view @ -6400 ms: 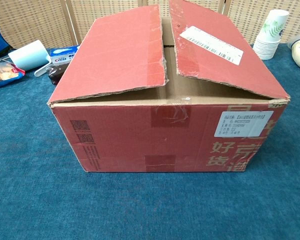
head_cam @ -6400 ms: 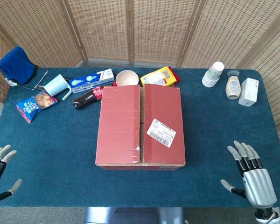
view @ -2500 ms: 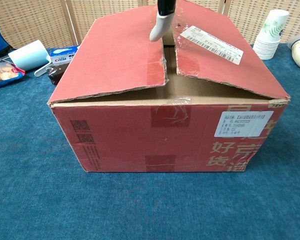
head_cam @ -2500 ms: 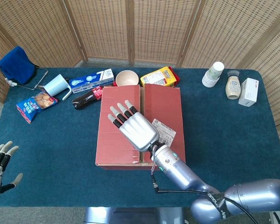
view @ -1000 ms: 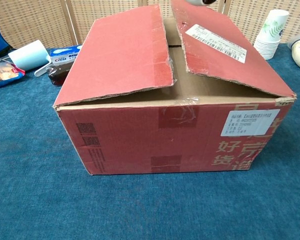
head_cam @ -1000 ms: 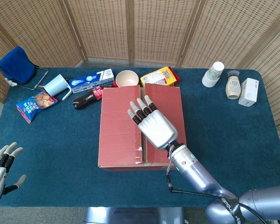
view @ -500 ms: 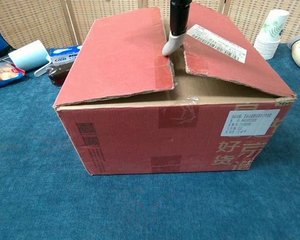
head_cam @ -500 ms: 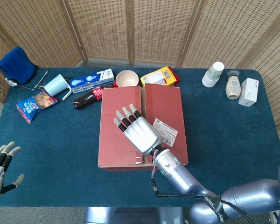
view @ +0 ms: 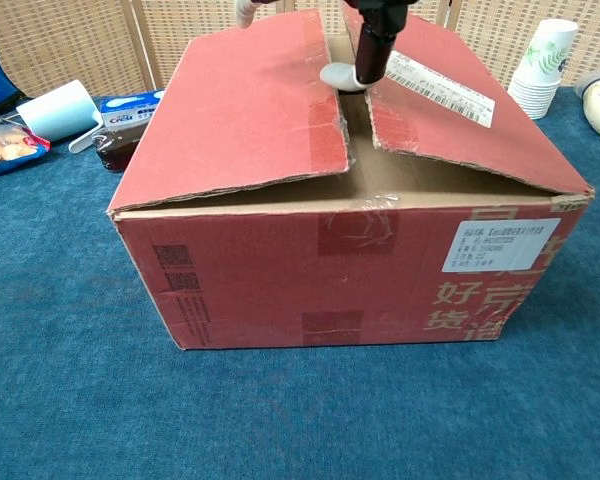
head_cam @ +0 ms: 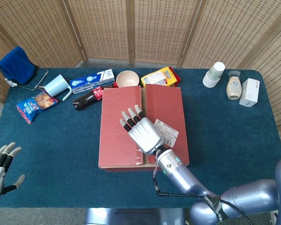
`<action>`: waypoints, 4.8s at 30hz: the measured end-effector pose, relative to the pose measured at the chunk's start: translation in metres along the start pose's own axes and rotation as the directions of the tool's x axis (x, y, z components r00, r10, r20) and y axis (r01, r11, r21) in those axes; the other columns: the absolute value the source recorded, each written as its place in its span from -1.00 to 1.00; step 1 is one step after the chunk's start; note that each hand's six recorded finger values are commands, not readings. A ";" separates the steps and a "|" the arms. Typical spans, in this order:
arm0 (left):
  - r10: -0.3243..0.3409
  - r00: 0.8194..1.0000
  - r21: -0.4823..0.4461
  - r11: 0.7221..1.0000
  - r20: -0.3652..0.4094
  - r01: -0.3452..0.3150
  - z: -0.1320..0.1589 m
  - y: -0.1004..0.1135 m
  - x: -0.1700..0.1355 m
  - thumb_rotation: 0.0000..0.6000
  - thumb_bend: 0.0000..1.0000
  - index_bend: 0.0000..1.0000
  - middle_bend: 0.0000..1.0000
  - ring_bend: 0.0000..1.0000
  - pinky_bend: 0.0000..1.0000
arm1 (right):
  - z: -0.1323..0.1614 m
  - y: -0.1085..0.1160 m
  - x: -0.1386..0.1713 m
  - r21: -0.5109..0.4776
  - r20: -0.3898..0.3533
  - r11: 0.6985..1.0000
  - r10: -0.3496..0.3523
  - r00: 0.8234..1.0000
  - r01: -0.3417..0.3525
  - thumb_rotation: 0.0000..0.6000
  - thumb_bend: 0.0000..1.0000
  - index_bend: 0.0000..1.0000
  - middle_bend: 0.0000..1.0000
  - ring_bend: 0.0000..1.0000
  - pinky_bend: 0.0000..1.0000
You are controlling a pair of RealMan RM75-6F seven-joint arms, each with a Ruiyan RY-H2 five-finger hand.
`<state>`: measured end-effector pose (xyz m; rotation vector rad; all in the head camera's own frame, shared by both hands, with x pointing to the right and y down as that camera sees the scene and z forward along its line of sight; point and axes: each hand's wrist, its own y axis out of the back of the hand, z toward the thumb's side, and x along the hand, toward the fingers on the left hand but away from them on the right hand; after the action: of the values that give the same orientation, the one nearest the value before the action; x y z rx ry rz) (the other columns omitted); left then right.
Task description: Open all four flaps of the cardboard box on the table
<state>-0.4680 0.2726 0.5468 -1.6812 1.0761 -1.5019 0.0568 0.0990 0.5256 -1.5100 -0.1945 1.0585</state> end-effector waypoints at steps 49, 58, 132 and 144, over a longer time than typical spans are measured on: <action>-0.006 1.000 -0.005 1.000 -0.009 0.005 -0.003 -0.001 0.001 1.00 -0.60 -0.74 -1.00 -1.00 -0.78 | 0.037 0.021 0.005 -0.016 -0.020 0.998 0.061 0.998 -0.061 1.00 -0.30 -1.00 -1.00 -1.00 -1.00; -0.008 1.000 -0.011 1.000 -0.006 0.008 -0.003 -0.001 0.001 1.00 -0.60 -0.74 -1.00 -1.00 -0.78 | 0.038 0.009 0.002 0.053 -0.002 0.995 0.083 0.997 -0.083 1.00 -0.28 -1.00 -1.00 -1.00 -1.00; -0.037 0.999 -0.013 0.999 0.005 0.037 0.001 -0.008 0.002 1.00 -0.61 -0.74 -1.00 -1.00 -0.78 | -0.084 -0.014 0.035 0.378 0.390 0.871 0.156 0.907 -0.313 1.00 0.64 -1.00 -1.00 -1.00 -1.00; -0.042 0.999 -0.011 0.999 0.004 0.042 0.001 -0.009 0.003 1.00 -0.60 -0.74 -1.00 -1.00 -0.78 | -0.102 -0.018 0.043 0.394 0.464 0.836 0.179 0.868 -0.383 1.00 0.65 -1.00 -1.00 -1.00 -1.00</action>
<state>-0.4657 0.2741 0.5556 -1.7232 1.0557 -1.5211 0.1608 0.0602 0.5059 -0.8685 0.0123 1.5401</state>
